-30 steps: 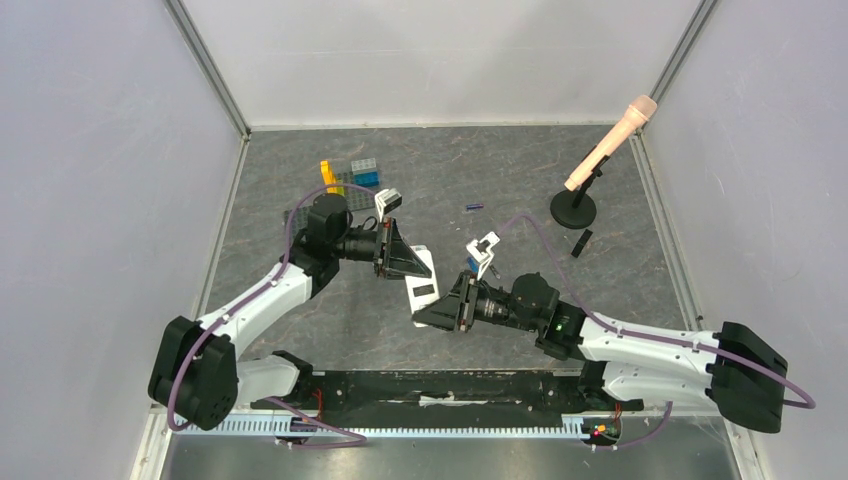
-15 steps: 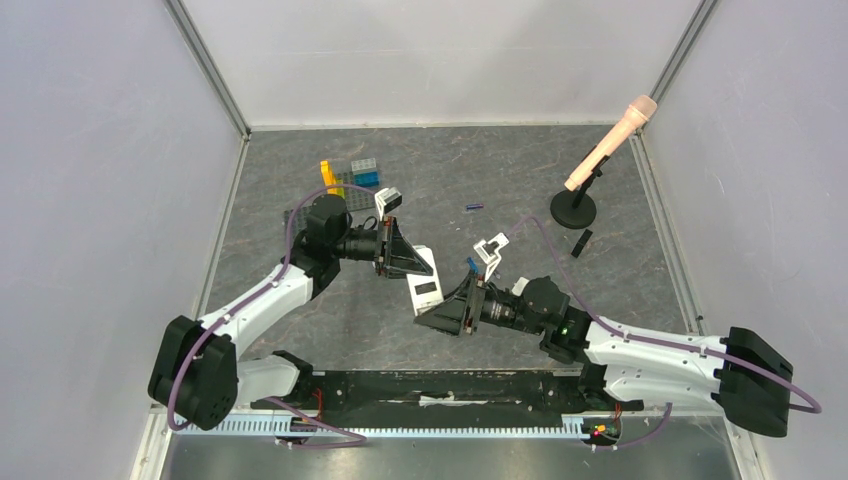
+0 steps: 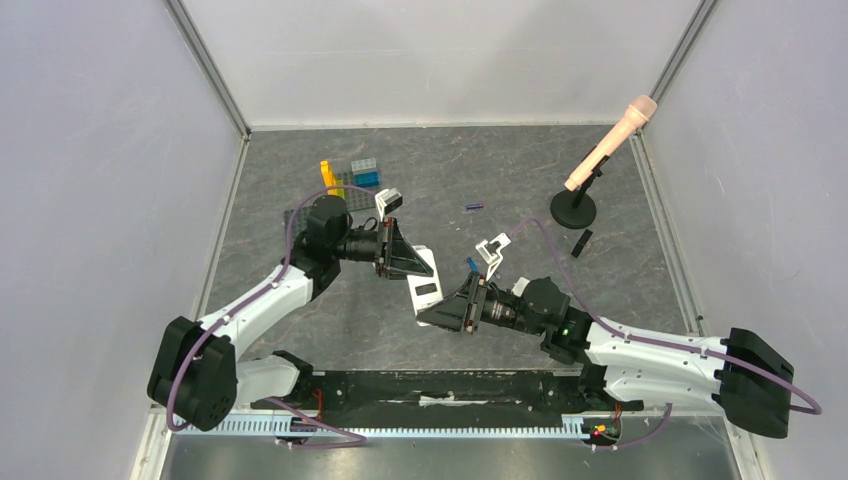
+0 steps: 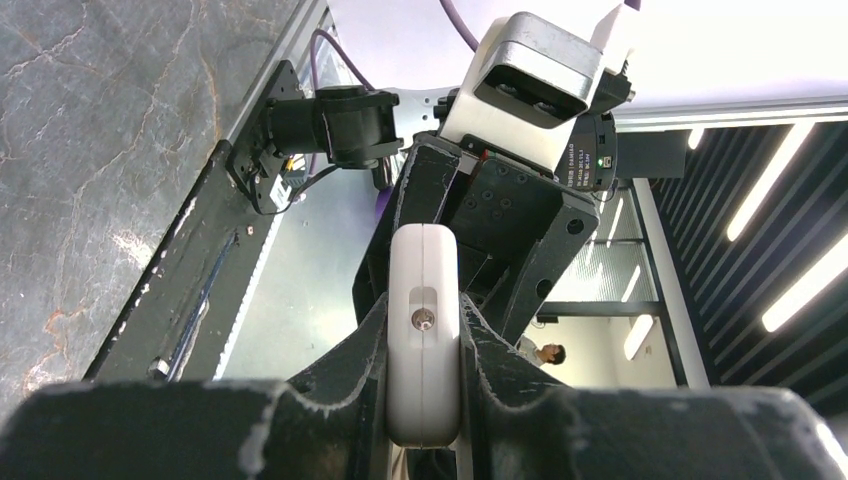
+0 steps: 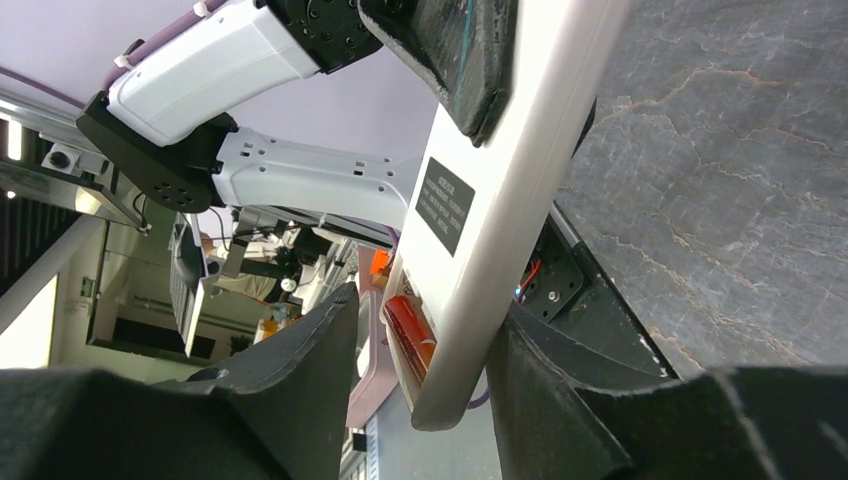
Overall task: Load the batteries into the remote control
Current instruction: Load the battery into the remote control.
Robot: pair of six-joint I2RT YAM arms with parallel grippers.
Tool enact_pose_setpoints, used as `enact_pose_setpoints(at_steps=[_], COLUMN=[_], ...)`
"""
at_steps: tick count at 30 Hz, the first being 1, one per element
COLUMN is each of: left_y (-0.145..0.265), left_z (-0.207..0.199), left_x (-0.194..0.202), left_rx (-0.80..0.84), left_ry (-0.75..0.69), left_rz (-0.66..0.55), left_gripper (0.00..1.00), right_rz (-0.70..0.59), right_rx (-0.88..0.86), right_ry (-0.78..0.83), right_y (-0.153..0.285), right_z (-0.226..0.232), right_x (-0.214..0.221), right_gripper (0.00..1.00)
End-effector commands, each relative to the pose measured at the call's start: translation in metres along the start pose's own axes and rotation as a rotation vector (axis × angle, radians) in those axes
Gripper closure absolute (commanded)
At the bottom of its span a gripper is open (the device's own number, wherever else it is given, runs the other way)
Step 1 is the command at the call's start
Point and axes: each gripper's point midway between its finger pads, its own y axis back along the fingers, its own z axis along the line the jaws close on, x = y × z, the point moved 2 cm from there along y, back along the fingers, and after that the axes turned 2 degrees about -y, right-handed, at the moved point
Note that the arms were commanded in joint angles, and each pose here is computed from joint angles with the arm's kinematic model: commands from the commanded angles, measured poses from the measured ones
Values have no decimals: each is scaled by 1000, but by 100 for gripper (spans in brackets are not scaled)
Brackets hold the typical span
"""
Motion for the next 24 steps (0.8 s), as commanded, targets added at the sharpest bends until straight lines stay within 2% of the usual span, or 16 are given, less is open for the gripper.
enact_pose_setpoints(at_steps=[1,4,9,14,17,19,21,24], left_y=[2,2,2,2,2,2,1,1], left_z=[-7,-6,-3,-2,-1,-1,-1,-2], left_x=[3,4,4,3,3,3,2,-2], left_rx=[16,11,5,3,1,1,0,-15], left_ry=[-49,-49,-46,-43,-43,-41,-46,-76], left_rz=[-12,-9,-10,-12,-13,-12,-16,-48], left_gripper=[98,98,98,98,98,98,98,98], right_rz=[-31,-43,-49,-40,-36,-37,-36,-32], right_rx=[-46,-32,2,33,38,37,31,46], right_ry=[-15,-27,-43,-47,-42,-40,-33,-5], right_y=[0,0,1,0,0,0,0,0], right_z=[13,10,3,-3,-4,-4,-1,-3], right_x=[-6,-8,-9,-7,-7,-7,-8,-8], right_gripper=[52,55,73,85,87,81,59,37])
